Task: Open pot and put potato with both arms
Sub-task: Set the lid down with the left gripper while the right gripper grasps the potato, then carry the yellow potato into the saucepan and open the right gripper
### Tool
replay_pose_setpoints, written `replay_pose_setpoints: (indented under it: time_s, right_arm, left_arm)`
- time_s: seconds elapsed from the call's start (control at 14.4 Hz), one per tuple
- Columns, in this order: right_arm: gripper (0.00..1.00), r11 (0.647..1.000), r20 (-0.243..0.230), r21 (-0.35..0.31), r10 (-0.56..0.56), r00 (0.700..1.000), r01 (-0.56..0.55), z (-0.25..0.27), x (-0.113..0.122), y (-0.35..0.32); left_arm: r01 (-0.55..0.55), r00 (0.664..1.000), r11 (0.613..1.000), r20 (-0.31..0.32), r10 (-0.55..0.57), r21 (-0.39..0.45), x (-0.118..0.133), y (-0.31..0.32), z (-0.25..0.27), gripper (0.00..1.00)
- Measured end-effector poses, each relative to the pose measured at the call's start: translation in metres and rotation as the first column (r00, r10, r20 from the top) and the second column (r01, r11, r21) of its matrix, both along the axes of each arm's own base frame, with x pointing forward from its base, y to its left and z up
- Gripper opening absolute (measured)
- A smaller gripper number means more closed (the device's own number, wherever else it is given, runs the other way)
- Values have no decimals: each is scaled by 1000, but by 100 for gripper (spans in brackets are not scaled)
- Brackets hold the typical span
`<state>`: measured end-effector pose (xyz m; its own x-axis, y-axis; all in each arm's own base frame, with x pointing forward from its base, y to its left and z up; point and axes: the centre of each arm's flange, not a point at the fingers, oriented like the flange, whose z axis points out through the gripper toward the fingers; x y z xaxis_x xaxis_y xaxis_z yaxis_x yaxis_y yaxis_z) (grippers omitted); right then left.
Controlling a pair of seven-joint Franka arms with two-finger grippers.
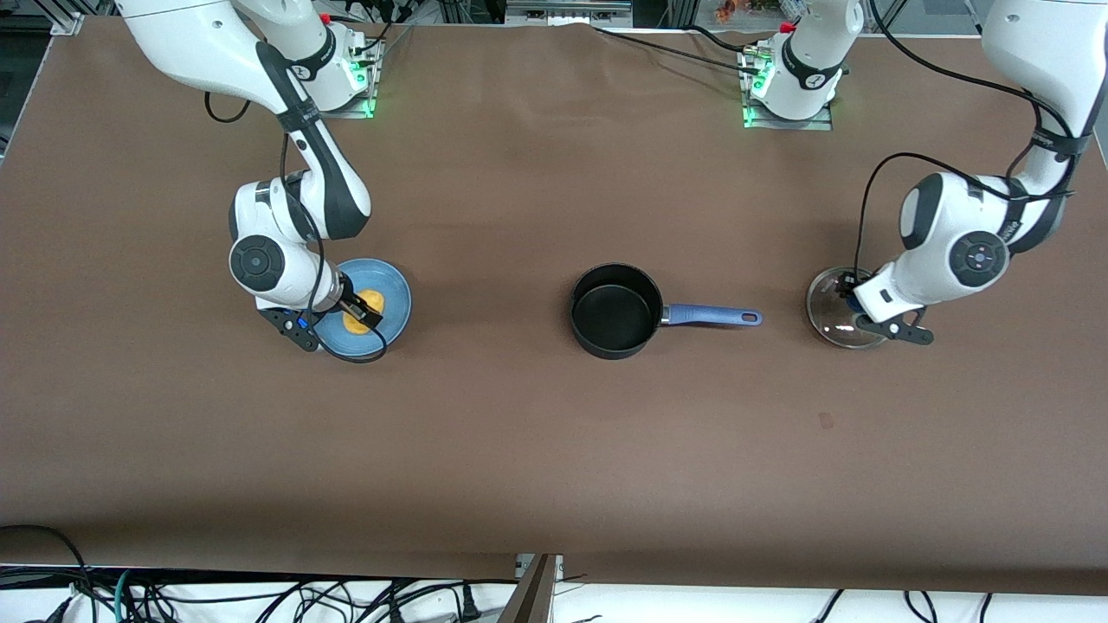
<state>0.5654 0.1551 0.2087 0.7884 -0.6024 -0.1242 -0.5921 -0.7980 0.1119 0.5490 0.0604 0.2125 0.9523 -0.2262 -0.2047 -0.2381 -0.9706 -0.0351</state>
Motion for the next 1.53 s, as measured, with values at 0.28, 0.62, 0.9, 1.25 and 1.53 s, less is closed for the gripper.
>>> replay_pose_setpoints:
  time_s: [0.28, 0.62, 0.9, 1.25, 1.53]
  right_arm:
    - [95, 1000, 6, -1, 4, 1000, -4, -10, 0, 3]
    - [60, 1000, 17, 2, 7, 1000, -7, -8, 2, 6]
    - [59, 998, 70, 31, 44, 997, -46, 31, 21, 36]
    - [59, 984, 160, 130, 102, 982, -123, 164, 30, 161]
    - [59, 960, 225, 195, 155, 962, -200, 195, -12, 276]
  left_arm:
    - [-5, 1000, 1000, 17, 5, -7, 11, 9, 1, 70]
    - [-7, 1000, 1000, -11, 7, 10, 38, 8, 37, 100]
    - [29, 996, 999, -86, -26, 30, 77, -30, 145, 100]
    - [81, 997, 997, -13, -81, 7, 91, -85, 255, 100]
    - [126, 991, 992, 37, -127, 22, 63, -130, 333, 100]
